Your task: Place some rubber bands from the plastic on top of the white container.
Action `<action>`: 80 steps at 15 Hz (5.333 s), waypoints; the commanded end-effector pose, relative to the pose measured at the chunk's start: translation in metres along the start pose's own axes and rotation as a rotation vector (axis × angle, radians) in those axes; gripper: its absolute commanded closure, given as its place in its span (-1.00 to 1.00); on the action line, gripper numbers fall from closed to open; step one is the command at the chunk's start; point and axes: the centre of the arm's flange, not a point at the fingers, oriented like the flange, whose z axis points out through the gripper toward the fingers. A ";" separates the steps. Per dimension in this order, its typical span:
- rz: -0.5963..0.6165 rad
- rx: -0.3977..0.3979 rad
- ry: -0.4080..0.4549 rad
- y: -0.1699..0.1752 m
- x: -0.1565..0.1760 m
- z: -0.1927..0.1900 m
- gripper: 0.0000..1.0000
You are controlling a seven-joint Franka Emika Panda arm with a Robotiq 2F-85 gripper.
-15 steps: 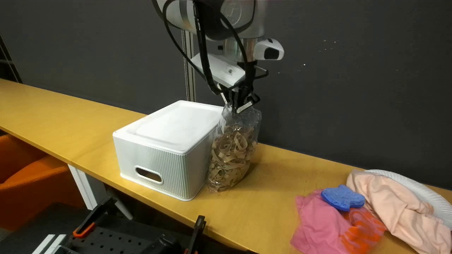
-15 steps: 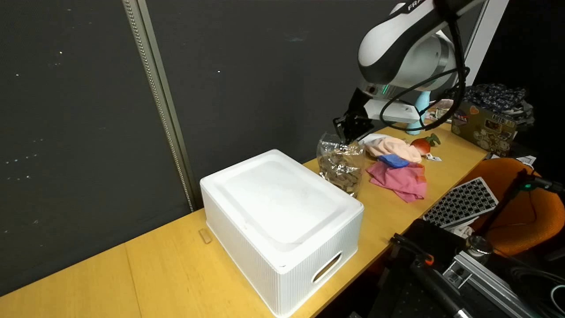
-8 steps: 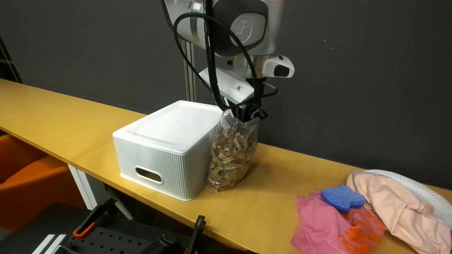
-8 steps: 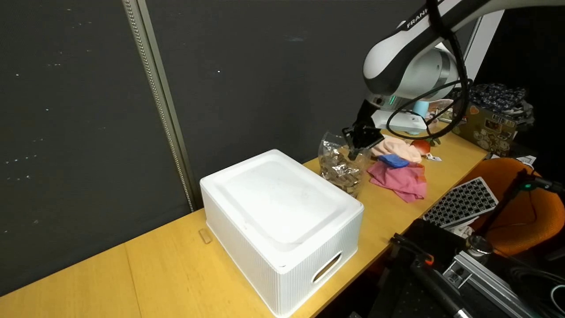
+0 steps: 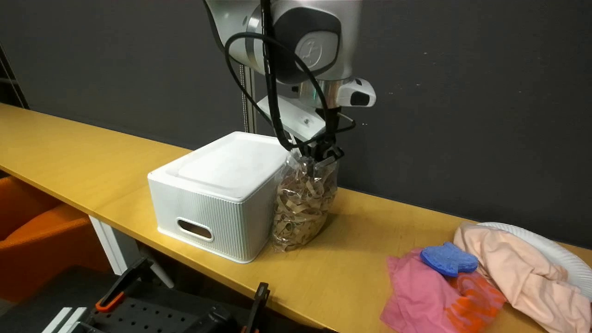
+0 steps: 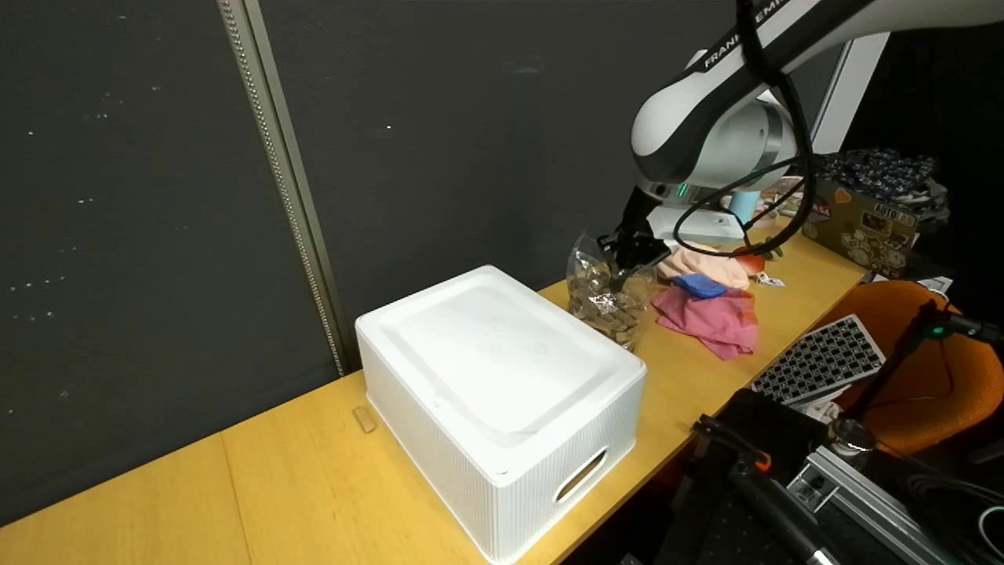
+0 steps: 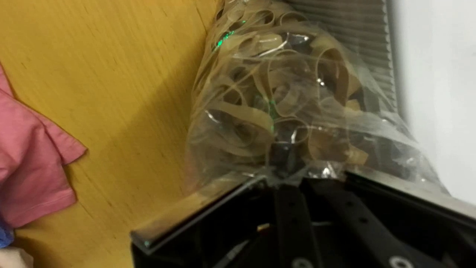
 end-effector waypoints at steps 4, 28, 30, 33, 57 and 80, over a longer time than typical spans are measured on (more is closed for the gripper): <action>-0.015 -0.035 -0.001 -0.051 0.029 0.018 1.00; 0.071 -0.222 -0.183 -0.048 0.039 -0.002 0.44; 0.064 -0.216 -0.199 -0.046 0.028 -0.014 0.19; 0.063 -0.203 -0.201 -0.047 0.030 -0.003 0.23; 0.068 -0.186 -0.110 -0.033 0.034 0.073 0.24; 0.084 -0.166 -0.051 -0.041 0.041 -0.004 0.95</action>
